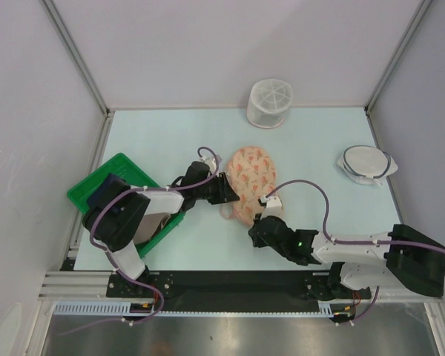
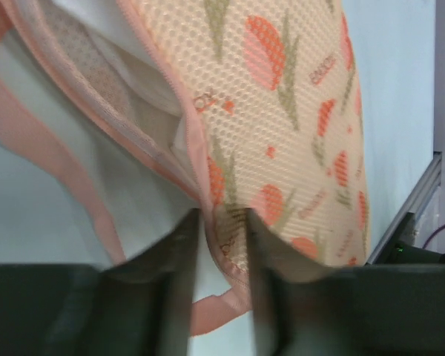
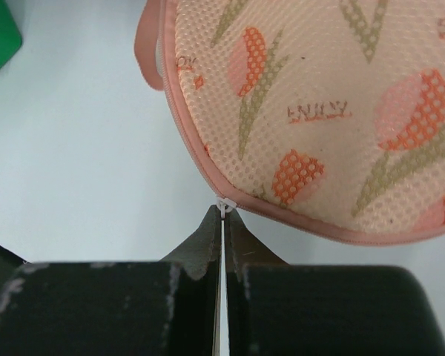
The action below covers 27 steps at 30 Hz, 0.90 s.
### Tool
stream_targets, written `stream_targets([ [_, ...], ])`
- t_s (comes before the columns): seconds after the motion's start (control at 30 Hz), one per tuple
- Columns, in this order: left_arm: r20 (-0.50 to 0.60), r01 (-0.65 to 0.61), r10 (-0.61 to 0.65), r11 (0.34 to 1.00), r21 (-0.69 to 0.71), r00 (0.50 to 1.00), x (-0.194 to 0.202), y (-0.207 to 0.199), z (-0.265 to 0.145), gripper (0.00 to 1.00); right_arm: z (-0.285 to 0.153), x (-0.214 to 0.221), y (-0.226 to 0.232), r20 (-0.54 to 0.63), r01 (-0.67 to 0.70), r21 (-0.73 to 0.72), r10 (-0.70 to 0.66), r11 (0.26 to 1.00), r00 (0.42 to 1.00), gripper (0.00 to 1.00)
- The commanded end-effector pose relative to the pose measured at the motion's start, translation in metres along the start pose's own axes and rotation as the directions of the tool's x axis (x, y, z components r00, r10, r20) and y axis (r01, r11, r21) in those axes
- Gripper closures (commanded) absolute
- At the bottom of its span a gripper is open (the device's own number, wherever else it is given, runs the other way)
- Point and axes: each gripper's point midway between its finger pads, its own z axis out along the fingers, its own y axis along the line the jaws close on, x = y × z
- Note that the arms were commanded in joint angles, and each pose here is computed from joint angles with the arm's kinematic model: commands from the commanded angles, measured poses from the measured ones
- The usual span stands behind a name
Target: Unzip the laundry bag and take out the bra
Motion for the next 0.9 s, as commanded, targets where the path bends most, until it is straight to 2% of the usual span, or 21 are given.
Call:
stream_targets([
  [0.0,0.075,-0.069,0.072,0.997,-0.035,0.995,-0.026,0.000,-0.007,0.52,0.008,-0.018,0.042,0.030,0.000,-0.106,0.003,0.994,1.000,1.00],
  [0.03,0.086,-0.076,0.080,0.996,-0.047,0.993,-0.027,-0.002,-0.015,0.42,0.010,-0.019,0.046,0.030,0.005,-0.112,-0.001,0.994,1.000,1.00],
  [0.13,0.104,-0.080,0.094,0.988,-0.132,0.990,-0.024,0.013,-0.029,0.30,0.018,-0.024,0.060,0.034,0.033,-0.140,-0.028,0.990,0.999,1.00],
  [0.2,0.150,-0.094,0.117,0.983,-0.157,0.982,-0.032,0.011,-0.043,0.27,0.023,-0.024,0.065,0.030,0.060,-0.144,-0.056,0.988,0.998,1.00],
  [0.37,0.168,-0.077,0.111,0.977,-0.197,0.980,-0.016,0.021,-0.069,0.26,0.032,-0.036,0.087,0.049,0.087,-0.185,-0.080,0.979,0.996,1.00],
  [0.5,0.183,-0.052,0.080,0.987,-0.150,0.980,-0.003,0.014,-0.083,0.27,0.041,-0.037,0.097,0.047,0.101,-0.205,-0.093,0.974,0.995,1.00],
  [0.87,0.192,0.005,0.013,0.996,-0.093,0.981,0.022,0.005,-0.085,0.34,0.050,-0.033,0.111,0.025,0.113,-0.242,-0.110,0.964,0.994,1.00],
])
